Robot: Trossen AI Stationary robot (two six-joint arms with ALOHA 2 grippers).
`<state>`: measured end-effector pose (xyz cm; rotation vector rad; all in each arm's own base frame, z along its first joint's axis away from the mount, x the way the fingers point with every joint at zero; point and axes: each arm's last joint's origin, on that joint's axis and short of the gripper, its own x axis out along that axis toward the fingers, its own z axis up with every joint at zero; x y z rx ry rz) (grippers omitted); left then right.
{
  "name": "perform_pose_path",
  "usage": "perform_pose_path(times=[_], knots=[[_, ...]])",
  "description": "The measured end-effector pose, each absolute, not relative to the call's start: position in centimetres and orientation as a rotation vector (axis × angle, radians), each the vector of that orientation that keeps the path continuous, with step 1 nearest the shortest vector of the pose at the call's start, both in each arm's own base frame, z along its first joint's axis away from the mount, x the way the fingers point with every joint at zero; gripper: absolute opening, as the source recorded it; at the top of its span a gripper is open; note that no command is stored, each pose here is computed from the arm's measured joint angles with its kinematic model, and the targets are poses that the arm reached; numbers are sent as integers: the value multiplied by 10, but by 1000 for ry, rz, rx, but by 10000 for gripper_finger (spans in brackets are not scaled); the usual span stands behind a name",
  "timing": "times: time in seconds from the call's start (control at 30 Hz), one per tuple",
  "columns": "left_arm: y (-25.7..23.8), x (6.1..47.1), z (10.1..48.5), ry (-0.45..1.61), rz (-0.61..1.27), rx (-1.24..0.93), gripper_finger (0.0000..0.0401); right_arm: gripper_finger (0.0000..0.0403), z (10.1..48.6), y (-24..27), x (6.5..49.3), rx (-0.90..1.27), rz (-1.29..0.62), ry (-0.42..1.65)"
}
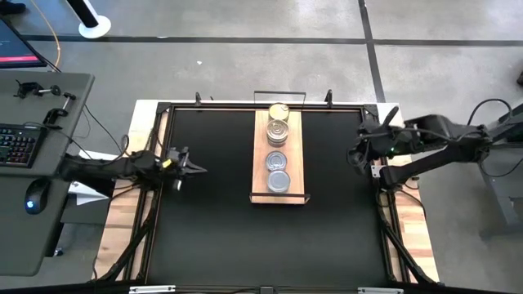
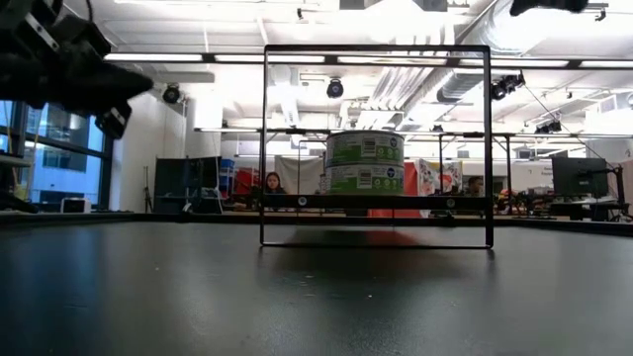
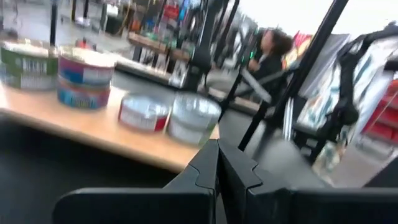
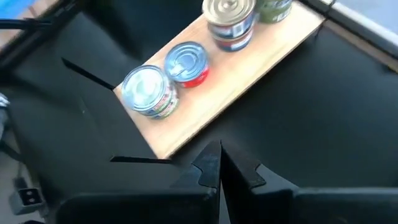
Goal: Stack canned seafood by type on shelf
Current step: Return to Home Position
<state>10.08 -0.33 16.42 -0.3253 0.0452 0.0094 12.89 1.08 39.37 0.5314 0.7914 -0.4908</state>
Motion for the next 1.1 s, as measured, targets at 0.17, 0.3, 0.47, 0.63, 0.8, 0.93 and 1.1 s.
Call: perform_pose_path(times=[0.17,0.3,0.47,0.63,0.8,0.93,1.1], knots=[[-3,97,169,-15,9,-329,0,0,337,24,135,652,-386,705],[-3,100,166,31,10,-340,0,0,291,30,138,668,-291,567],[-3,102,163,64,17,-385,0,0,255,21,130,543,-290,420],[-4,102,162,77,9,-387,0,0,252,5,94,412,-287,260],[-4,102,162,76,9,-387,0,0,253,-3,56,340,-235,-48],[-4,102,162,73,9,-388,0,0,243,3,76,276,-71,-147],[-4,103,161,84,8,-387,0,0,224,11,100,195,90,-177]])
